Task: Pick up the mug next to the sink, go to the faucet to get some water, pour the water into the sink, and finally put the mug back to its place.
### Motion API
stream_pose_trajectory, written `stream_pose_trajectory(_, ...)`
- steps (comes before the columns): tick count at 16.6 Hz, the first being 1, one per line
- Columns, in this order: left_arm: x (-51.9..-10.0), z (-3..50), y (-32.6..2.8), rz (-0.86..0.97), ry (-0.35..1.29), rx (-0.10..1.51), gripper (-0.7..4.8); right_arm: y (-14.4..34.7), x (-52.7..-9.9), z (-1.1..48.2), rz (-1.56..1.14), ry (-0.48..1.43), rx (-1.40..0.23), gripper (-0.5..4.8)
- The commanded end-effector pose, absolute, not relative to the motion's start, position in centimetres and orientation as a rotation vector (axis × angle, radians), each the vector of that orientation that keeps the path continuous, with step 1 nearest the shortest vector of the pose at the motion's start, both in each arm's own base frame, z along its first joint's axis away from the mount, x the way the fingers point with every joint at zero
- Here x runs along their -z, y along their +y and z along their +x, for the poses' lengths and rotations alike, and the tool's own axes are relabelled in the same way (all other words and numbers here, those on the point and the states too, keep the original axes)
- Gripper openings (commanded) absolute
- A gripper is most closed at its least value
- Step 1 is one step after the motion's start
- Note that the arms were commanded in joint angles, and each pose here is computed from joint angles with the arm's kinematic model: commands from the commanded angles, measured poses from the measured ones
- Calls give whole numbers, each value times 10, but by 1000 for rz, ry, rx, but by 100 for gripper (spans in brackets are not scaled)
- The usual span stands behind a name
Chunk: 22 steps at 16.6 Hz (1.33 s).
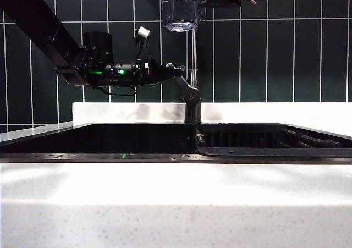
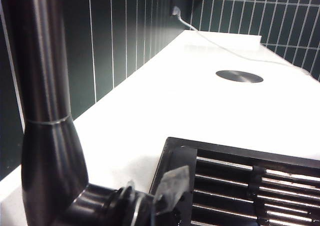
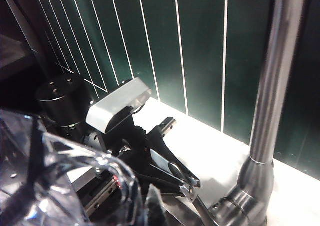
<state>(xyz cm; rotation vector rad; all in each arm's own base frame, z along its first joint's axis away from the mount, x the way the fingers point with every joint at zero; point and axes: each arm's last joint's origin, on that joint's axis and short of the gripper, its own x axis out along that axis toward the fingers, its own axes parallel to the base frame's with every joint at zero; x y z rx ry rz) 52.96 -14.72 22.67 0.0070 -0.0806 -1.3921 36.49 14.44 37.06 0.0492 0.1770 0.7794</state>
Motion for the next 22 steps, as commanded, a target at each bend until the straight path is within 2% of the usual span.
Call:
stream_pose_trajectory(1,-219,536,-143,-21,-42,1261,-6,144,-379,363,54,131,-787,-5)
stream_pose_trajectory(2,-218,537,-141,-41,-24,1231,-5,144,-379,363,54,131,-787,-5)
stream_pose_trajectory(3,-216,539,-139,-60,1,1189,35,144,-379,363,54,131,-787,-5)
stream_pose_trajectory(4,-215,541,-131,-70,19,1154,126,144,-379,363,54,131,-787,-5)
stream_pose_trajectory(5,-213,544,-124,-83,37,1106,174,144,-379,363,54,132,-787,-5)
stream_pose_trajectory(7,-214,551,-95,-152,66,982,304,144,-379,363,50,132,-787,-5)
stream_pose_trajectory(9,-214,552,-78,-185,89,1002,310,144,-378,363,46,135,-786,-5)
stream_pose_trajectory(10,-213,551,-72,-188,99,1069,309,144,-378,363,44,135,-787,-5)
stream_pose_trajectory(13,-214,548,-74,-179,103,1175,309,144,-376,362,40,165,-786,-5)
stream_pose_trajectory(15,-215,545,-74,-176,110,1223,257,144,-374,362,25,176,-786,-5)
stream_pose_trajectory(18,-225,523,-72,-72,22,1129,174,143,-373,362,0,169,-787,-5)
stream_pose_trajectory(22,-238,467,-62,-27,-66,947,174,143,-370,361,2,209,-792,-5)
